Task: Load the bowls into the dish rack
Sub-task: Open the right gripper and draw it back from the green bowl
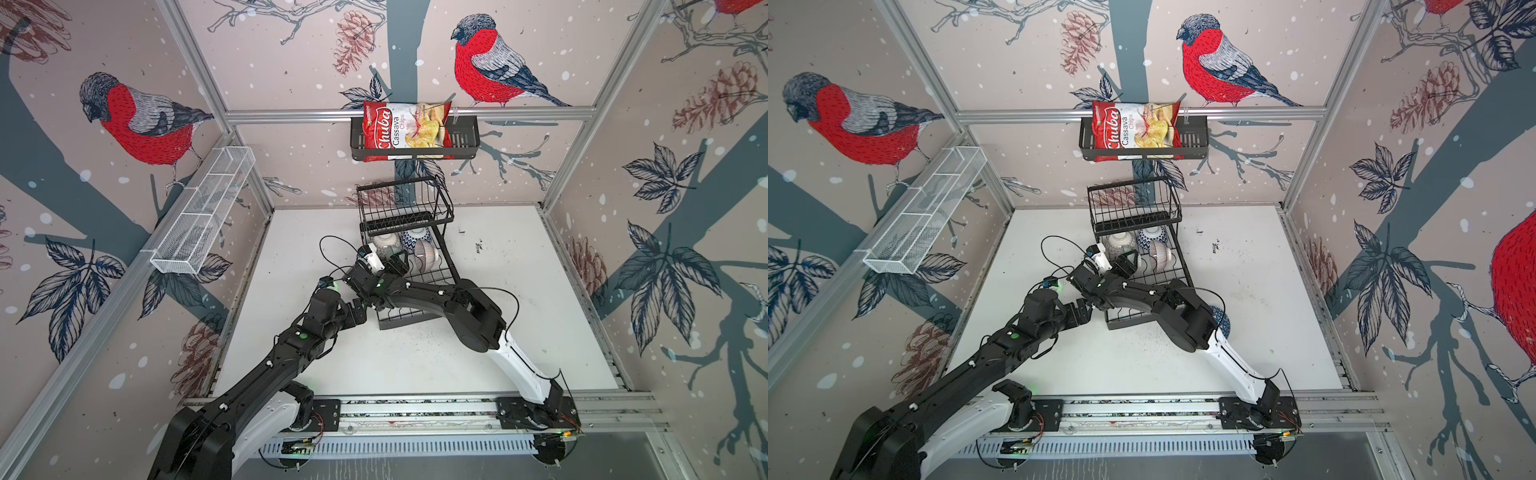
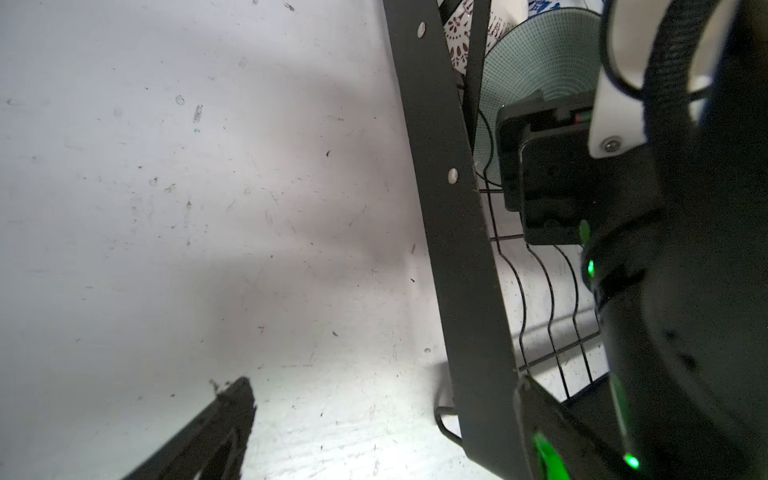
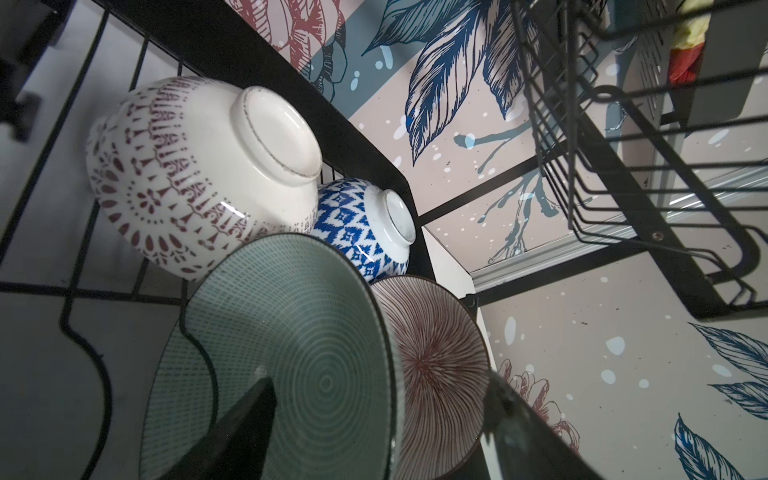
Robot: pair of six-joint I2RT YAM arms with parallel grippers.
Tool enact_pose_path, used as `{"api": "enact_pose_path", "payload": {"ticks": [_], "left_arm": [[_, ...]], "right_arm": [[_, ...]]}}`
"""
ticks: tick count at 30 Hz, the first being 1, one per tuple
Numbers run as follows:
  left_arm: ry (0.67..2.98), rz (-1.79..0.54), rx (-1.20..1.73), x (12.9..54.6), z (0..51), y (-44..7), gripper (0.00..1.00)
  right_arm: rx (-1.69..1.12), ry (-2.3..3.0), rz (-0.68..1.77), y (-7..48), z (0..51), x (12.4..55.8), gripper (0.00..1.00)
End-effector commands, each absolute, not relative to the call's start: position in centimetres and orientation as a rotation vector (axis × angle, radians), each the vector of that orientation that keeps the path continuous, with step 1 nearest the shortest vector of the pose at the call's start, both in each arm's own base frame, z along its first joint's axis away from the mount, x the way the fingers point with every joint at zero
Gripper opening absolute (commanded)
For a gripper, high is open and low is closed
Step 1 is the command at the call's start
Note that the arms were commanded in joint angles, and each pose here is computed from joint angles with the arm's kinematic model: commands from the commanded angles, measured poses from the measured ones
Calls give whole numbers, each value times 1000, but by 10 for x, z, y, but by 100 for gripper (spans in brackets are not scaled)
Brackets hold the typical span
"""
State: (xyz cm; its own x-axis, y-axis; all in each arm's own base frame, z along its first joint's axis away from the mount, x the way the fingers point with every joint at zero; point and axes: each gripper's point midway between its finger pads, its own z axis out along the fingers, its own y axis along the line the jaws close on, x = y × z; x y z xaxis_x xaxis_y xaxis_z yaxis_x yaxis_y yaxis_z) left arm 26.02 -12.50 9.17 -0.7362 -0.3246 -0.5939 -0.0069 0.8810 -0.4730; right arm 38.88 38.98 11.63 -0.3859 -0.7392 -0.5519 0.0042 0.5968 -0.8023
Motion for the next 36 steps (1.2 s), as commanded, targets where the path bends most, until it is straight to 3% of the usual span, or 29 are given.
{"api": "enact_pose_path", "payload": {"ticks": [1,10,36], "left_arm": [[2246,-638,-217,273,114,-133,96],[2242,-639,-215,271,116,-131,96],[2190,-698,-143,267,141,-139,96]], "right_arm": [[-590,1813,-844,398,126,380,90],[-556,1849,-769,392,132,374,100],[-434,1965,-575,349,145,346,100]]}}
